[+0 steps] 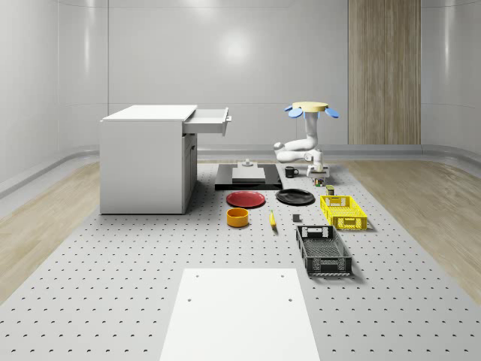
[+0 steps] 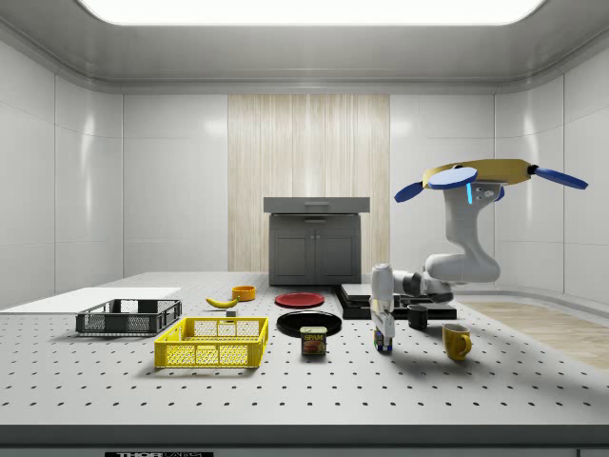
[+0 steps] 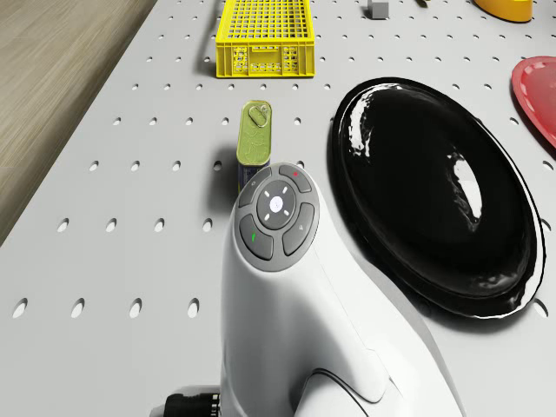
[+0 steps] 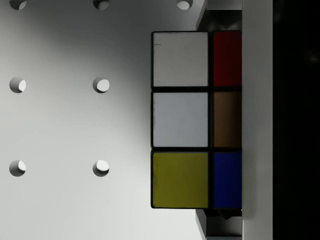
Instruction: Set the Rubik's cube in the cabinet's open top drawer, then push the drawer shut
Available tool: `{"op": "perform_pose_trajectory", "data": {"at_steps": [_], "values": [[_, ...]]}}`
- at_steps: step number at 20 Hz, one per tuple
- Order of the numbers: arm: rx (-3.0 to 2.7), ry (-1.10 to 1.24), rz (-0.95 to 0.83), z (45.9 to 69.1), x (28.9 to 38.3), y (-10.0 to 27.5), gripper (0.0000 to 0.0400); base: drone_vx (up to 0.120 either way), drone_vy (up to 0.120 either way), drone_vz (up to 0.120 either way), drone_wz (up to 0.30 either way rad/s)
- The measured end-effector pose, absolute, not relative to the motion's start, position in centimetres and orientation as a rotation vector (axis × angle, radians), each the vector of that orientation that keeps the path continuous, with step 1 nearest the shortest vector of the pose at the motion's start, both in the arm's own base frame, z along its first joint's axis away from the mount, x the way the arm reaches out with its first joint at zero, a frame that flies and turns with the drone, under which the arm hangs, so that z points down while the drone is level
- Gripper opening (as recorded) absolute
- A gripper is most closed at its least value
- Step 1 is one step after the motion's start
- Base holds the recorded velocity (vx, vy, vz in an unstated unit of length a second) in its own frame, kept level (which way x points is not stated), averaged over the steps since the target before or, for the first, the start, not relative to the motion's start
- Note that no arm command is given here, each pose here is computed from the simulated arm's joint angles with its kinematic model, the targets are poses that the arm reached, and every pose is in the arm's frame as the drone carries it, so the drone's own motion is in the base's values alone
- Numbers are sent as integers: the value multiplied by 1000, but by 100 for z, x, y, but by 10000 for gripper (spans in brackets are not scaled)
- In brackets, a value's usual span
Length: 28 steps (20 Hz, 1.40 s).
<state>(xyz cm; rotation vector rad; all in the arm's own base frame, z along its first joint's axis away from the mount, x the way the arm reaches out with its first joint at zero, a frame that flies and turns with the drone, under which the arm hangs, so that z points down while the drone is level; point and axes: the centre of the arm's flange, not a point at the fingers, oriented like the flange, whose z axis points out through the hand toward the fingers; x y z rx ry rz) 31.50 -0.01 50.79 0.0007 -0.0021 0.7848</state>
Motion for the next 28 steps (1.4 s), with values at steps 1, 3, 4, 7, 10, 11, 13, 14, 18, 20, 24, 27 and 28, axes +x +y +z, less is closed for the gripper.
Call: {"op": "perform_pose_trajectory", "data": {"at_steps": [1,3,4,7,10,11,13,14,18,20,24,27,28], "values": [[1,-2,785,5087,3161,-1,400,0,0,0,0],[1,-2,785,5098,3177,-1,400,0,0,0,0],[1,-2,785,5102,3182,-1,400,0,0,0,0],[1,-2,785,5110,3193,-1,364,0,0,0,0],[1,-2,785,5113,3199,-1,343,0,0,0,0],[1,-2,785,5114,3200,-1,339,0,0,0,0],[1,-2,785,5115,3202,-1,334,0,0,0,0],[1,-2,785,5116,3202,-1,332,0,0,0,0],[1,-2,785,5039,3203,-1,327,0,0,0,0],[1,-2,785,4967,3203,-1,326,0,0,0,0],[1,-2,785,4803,3203,0,326,0,0,100,0],[1,-2,785,4720,3204,-1,325,107,-107,120,0],[1,-2,785,4700,3204,-1,325,120,-120,120,0]]}}
